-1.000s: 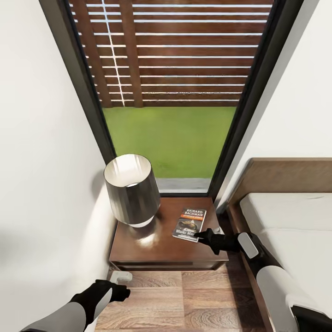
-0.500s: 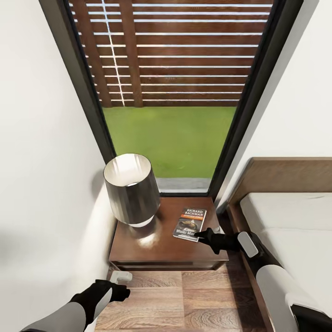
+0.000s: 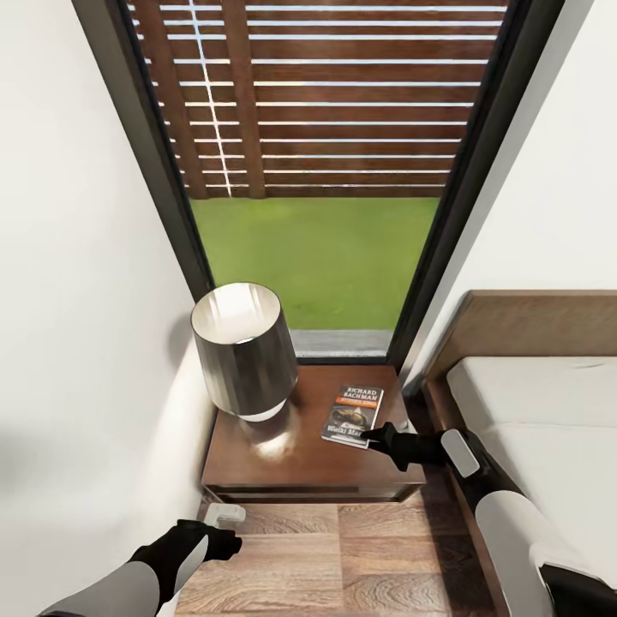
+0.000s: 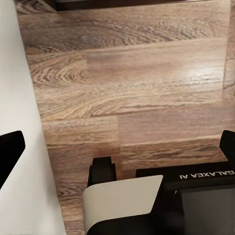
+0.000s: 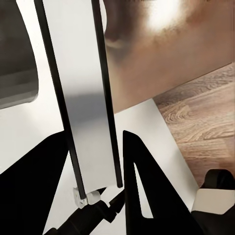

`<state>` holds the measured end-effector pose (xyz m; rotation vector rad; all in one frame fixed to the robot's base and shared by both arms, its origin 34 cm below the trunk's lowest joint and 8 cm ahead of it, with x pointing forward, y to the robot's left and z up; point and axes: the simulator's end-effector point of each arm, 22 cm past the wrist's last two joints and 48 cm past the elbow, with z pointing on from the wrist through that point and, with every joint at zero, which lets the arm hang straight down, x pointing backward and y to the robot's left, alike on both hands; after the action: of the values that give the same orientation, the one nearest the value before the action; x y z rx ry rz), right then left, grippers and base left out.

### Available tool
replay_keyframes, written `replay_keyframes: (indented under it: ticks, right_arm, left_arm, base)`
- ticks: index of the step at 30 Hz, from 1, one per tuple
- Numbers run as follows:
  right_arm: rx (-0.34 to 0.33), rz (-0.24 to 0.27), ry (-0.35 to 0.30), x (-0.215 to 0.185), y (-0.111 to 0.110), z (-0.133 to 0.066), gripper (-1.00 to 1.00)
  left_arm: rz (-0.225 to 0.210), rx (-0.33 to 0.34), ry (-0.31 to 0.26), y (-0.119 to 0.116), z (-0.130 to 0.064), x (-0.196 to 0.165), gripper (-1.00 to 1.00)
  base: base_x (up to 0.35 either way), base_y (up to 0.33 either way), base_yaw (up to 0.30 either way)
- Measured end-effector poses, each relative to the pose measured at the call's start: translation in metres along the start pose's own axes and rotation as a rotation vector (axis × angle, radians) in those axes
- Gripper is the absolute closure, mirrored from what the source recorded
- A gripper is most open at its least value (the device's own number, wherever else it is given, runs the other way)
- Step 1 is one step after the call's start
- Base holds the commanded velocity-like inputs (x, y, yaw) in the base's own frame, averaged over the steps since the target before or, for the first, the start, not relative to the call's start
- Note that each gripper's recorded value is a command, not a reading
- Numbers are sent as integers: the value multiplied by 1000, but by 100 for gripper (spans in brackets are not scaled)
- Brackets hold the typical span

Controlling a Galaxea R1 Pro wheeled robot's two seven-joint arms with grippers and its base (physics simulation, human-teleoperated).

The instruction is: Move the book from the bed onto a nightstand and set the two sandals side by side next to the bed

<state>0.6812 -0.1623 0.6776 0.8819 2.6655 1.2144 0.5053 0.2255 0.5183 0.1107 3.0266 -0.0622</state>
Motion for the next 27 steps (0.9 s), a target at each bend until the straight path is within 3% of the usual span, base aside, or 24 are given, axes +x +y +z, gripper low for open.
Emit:
replay_keyframes:
  ticks: [27]
  right_arm:
    - [-9,-7,5,-2,-2,16,100]
  left_arm:
    - [0,0,-19,1,17,-4,-100]
  base:
    - [0,0,0]
